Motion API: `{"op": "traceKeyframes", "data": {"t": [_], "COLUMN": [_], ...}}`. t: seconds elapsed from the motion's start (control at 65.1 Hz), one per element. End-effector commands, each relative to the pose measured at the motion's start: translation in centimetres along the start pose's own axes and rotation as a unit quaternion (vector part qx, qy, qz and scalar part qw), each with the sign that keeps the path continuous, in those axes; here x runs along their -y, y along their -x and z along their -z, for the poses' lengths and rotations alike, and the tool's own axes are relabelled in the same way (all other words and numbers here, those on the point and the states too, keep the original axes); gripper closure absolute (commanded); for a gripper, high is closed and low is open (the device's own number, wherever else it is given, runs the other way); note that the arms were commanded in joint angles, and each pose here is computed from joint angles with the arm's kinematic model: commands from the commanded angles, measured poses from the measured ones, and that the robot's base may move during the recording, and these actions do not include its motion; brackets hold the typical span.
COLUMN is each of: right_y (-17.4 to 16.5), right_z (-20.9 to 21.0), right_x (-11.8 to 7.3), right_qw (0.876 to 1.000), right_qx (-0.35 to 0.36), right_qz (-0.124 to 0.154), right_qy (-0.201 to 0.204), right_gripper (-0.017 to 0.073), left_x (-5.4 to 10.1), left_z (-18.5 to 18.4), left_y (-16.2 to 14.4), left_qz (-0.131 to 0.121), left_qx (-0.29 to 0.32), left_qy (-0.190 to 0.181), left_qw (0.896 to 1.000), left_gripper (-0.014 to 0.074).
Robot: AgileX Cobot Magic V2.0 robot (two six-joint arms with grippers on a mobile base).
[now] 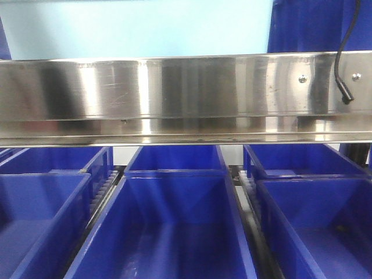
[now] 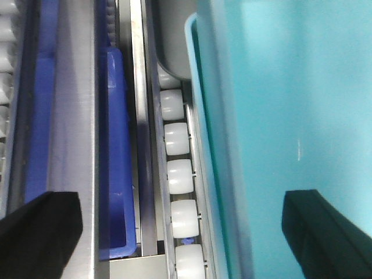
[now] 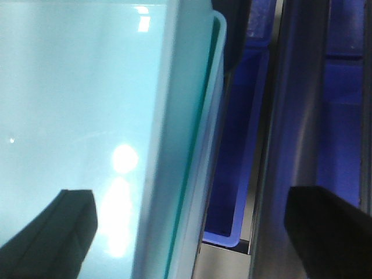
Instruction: Move two blue bins to right shelf middle
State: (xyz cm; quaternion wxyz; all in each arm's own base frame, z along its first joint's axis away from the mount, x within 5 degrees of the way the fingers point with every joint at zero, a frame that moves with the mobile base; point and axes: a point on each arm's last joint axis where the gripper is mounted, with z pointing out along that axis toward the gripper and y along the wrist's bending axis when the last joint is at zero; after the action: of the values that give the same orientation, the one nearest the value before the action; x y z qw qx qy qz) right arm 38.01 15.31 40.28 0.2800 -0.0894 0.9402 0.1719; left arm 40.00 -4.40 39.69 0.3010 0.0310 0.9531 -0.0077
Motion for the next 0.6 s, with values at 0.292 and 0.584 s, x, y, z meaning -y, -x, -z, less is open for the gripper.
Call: {"op": "traceKeyframes", "data": {"t": [0.292,0.584], "right_y": [0.0,-0.3], "right_z": [0.3,-2.9], "right_x": [-0.6,-0.7], "right_qw": [1.0,0.999], "right_qx": [0.005,-0.028], "right_qz": [0.023,0.027], "right_qy": [0.006,0.006], "right_gripper": [0.0001,0.0001], "left_x": [-0.2,0.0], "left_z": [0.1,-3.1], "left_y": [0.1,-0.1], "left_qz": [-0.003,-0.004], "left_qx": [0.005,-0.029], "left_qy": [0.008,0.007], "left_qw": [1.0,1.0], "left_gripper": [-0.0016,-0.0016]}}
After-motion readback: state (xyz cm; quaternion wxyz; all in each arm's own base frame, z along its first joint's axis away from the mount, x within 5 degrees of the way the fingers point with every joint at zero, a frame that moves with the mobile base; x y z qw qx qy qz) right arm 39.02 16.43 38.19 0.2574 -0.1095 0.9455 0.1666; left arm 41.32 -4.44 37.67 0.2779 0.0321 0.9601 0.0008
